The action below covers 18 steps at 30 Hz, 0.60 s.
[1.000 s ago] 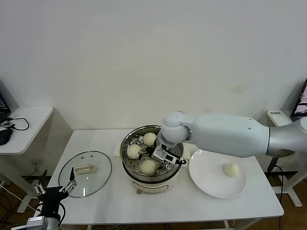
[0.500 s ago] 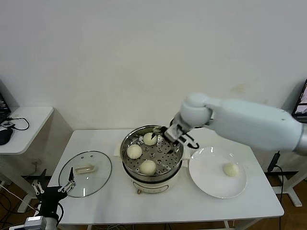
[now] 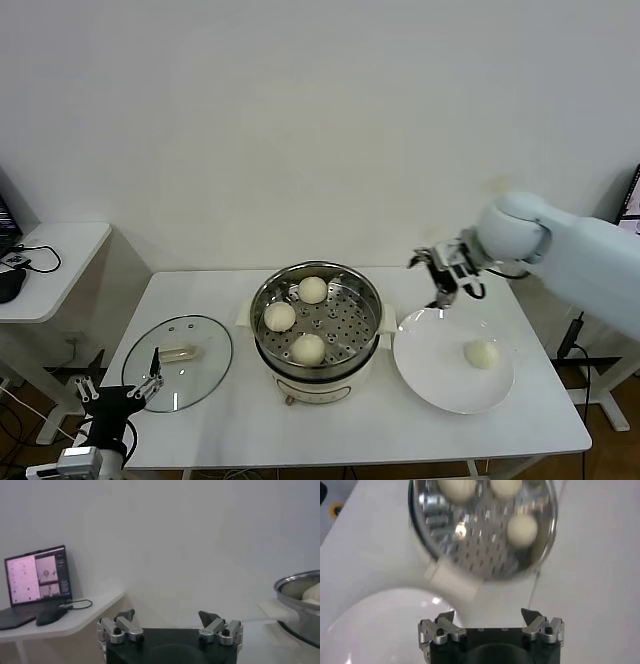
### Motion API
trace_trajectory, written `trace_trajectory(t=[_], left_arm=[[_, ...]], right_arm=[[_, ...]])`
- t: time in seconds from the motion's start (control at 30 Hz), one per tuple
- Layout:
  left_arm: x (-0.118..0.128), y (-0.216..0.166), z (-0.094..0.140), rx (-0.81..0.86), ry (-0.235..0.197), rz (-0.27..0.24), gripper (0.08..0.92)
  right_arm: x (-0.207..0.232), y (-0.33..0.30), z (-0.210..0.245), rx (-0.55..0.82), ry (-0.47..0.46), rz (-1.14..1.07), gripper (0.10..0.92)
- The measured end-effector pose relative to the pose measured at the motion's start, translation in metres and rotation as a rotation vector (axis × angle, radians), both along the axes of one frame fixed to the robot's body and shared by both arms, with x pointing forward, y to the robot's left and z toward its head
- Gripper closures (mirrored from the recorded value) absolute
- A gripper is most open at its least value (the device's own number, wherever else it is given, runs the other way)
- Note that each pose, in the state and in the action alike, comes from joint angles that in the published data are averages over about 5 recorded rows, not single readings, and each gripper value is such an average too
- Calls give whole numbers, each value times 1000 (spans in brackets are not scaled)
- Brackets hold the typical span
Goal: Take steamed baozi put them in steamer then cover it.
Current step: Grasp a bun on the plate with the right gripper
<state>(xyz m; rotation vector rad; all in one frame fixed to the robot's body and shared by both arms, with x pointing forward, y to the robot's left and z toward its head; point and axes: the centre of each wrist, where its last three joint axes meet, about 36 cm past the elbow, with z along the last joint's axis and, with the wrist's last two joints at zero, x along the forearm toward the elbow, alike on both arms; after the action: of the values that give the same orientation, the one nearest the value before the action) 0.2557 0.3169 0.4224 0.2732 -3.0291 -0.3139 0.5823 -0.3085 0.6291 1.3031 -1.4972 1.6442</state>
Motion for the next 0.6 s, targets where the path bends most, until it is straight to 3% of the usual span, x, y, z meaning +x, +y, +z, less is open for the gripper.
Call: trace_trajectory(t=[0.6], left_arm=[[-7,0,-6,8,31,9,177]], right_arm=[[-17,-95,-109,-97,78,-225,200]])
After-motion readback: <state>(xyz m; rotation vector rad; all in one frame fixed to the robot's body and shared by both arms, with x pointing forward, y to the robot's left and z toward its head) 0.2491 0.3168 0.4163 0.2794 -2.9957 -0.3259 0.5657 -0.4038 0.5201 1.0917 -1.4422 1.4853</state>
